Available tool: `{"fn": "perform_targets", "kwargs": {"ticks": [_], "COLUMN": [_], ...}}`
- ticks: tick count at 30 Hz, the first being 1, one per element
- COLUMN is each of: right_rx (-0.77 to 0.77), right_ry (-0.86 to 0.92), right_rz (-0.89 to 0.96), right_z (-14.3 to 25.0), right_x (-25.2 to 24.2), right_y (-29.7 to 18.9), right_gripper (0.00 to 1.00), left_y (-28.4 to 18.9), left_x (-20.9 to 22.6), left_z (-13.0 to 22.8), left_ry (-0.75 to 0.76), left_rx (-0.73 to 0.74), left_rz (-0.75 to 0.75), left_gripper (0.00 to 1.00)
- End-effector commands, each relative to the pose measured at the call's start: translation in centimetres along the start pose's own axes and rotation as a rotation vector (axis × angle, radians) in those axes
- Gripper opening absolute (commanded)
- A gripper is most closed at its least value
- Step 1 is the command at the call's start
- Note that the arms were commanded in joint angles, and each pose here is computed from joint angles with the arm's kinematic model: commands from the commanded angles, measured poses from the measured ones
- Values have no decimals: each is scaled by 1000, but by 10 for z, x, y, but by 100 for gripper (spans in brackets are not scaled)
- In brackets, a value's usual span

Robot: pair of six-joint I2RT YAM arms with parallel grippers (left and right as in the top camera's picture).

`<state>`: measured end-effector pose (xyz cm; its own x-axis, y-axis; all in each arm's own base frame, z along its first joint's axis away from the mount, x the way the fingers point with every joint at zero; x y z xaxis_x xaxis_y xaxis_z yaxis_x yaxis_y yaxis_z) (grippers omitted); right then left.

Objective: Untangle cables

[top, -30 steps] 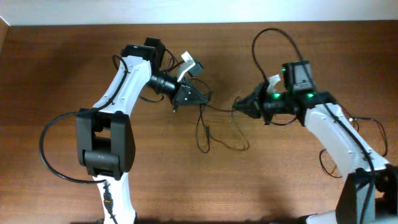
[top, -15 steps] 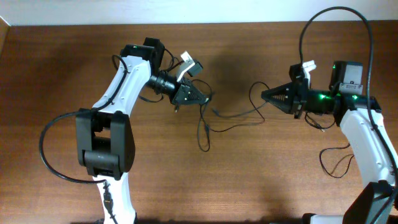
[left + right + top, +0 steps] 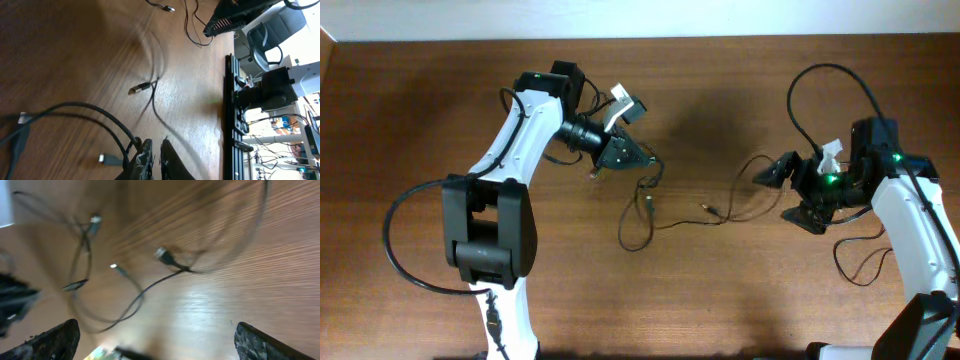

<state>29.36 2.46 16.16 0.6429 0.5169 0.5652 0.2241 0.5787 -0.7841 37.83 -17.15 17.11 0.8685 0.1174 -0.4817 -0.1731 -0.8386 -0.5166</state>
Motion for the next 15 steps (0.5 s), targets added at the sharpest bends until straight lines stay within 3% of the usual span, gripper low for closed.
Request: {"fn": "perform_targets", "kwargs": {"ticks": [1,7,15], "right_rx": [-89,-89,-89], "right_ry": [-13,-13,-13], "right_rz": [80,80,80], "right_z": [-8,-8,-8], "right_x": [-10,-10,-10], "right_y": [-6,-6,-6], "right_gripper": [99,99,98], "left_y": [1,2,5], "left_x": [0,-1,12], "left_z": [1,3,4], "left_ry": [-5,-14,-115], "left_rx": [5,19,32], "left_rz": [1,2,-57], "left_gripper": [7,0,2]}}
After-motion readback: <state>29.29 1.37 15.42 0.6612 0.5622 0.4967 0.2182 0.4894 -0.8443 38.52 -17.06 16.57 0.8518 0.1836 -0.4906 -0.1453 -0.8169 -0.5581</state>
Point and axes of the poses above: each gripper's point midway between its finger pads, its own y axis out along the fingers, its own x axis along the line the jaws close on, z = x × y, the point moved 5 cm from there along -y, back along the fingers, and after that the axes turned 12 degrees about y, right-handed, at the moved point
